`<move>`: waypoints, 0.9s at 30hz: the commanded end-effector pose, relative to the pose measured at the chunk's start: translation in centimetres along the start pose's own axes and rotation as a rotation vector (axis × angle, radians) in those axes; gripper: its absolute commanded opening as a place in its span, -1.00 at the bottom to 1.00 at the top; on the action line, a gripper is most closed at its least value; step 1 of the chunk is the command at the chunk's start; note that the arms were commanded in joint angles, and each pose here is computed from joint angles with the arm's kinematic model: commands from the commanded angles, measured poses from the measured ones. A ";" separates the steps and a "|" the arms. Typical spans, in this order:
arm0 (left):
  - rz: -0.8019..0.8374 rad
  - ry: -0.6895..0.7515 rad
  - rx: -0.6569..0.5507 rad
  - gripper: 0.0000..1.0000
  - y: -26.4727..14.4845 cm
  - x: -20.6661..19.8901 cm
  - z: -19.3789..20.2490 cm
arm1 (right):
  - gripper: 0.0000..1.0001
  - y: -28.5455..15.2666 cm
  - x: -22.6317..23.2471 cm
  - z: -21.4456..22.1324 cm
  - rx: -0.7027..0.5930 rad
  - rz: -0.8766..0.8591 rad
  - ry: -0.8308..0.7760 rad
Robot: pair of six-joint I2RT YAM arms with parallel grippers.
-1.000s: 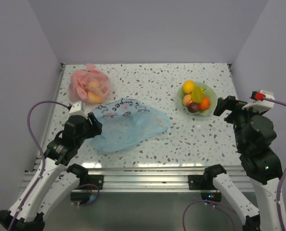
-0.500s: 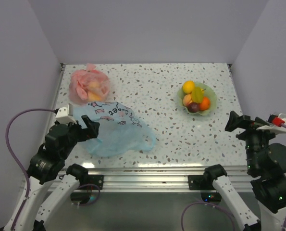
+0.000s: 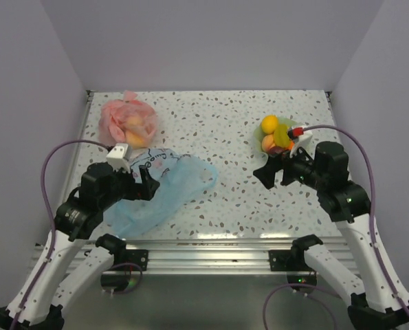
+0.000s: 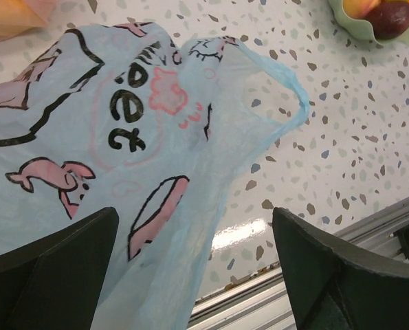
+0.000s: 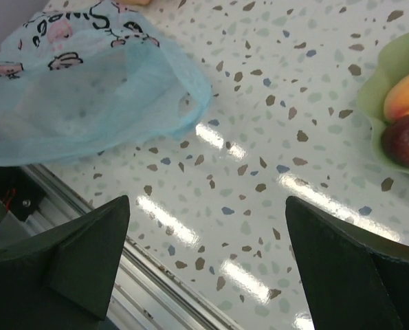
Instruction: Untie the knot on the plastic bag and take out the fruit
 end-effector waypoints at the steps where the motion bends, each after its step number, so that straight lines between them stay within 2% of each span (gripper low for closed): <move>1: 0.100 0.071 -0.048 1.00 0.0 -1.4 -2.2 | 0.97 -0.1 1.4 -1.9 -0.106 -0.124 -0.054; 5: 0.013 0.044 -0.156 1.00 -1.6 -1.2 -4.5 | 0.98 -0.6 0.0 -2.7 -0.152 0.032 -0.048; 7: -0.028 0.016 -0.210 1.00 -2.8 -0.9 -5.2 | 0.97 -1.4 -1.1 -3.1 -0.189 0.163 -0.043; 13: -0.222 -0.073 -0.387 1.00 -7.0 0.9 -6.7 | 0.97 -5.8 -2.6 -4.0 -0.289 0.448 -0.022; 17: -0.395 -0.132 -0.506 1.00 -9.8 3.1 -6.7 | 0.97 -9.7 -4.2 -3.5 -0.385 0.699 -0.005; 21: -0.477 -0.184 -0.629 1.00 -12.5 4.3 -6.4 | 0.97 -13.0 -4.6 -2.0 -0.467 0.819 -0.028; 27: -0.560 -0.263 -0.772 1.00 -15.6 5.7 -6.1 | 0.98 -15.3 -4.8 0.2 -0.522 0.883 -0.042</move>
Point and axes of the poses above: each gripper's point midway between its finger pads, its own y axis out along the fingers, its own x axis along the line the jaws close on, z = x × y, the point moved 7 cm from there along -y, back along the fingers, and after that the axes turned 1 degree about -y, right-handed, at the moved point
